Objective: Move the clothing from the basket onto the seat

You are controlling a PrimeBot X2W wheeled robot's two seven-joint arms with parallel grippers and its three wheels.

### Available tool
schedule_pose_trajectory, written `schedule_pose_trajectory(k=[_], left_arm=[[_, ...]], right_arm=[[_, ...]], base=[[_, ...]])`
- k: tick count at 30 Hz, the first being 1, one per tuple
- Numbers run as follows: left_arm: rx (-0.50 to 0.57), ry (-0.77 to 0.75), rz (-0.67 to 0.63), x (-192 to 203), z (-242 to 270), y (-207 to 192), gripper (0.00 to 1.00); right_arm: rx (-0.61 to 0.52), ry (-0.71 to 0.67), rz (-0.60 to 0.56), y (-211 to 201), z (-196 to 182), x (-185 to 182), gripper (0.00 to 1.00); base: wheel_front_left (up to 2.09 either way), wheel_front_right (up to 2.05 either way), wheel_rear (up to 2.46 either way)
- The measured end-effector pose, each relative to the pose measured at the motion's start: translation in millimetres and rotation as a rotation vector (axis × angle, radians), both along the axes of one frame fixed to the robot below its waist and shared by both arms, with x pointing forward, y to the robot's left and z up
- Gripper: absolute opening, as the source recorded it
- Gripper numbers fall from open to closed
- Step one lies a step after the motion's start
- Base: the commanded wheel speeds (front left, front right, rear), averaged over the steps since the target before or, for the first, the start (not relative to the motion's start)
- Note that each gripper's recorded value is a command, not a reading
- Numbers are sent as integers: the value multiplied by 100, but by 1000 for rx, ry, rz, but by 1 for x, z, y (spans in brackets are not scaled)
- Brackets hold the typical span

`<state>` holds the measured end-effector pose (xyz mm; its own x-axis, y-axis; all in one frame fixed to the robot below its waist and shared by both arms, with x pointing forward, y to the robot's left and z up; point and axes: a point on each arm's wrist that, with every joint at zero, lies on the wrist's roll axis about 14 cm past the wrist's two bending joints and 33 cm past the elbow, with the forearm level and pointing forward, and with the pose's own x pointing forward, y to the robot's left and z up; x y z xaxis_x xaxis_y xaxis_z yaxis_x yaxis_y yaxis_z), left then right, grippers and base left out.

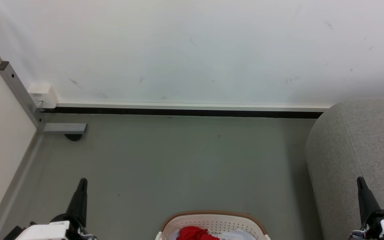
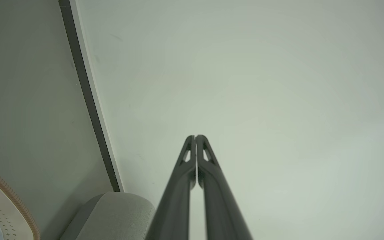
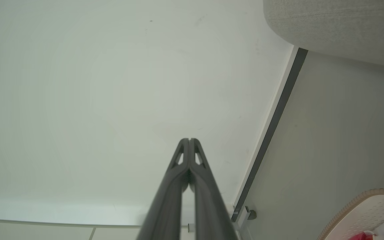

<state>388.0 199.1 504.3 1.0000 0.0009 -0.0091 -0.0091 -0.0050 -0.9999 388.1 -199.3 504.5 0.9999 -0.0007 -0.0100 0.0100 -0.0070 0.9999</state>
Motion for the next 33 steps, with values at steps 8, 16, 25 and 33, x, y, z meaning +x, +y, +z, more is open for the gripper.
schedule_pose_trajectory(k=[8, 16, 25, 33], left_arm=[[0, 0, 0, 0, 0, 0, 0], [0, 0, 0, 0, 0, 0, 0], [0, 0, 0, 0, 0, 0, 0], [0, 0, 0, 0, 0, 0, 0]], right_arm=[[0, 0, 0, 0, 0, 0, 0], [0, 0, 0, 0, 0, 0, 0], [0, 0, 0, 0, 0, 0, 0], [0, 0, 0, 0, 0, 0, 0]], base=[[0, 0, 0], [0, 0, 0], [0, 0, 0], [0, 0, 0]])
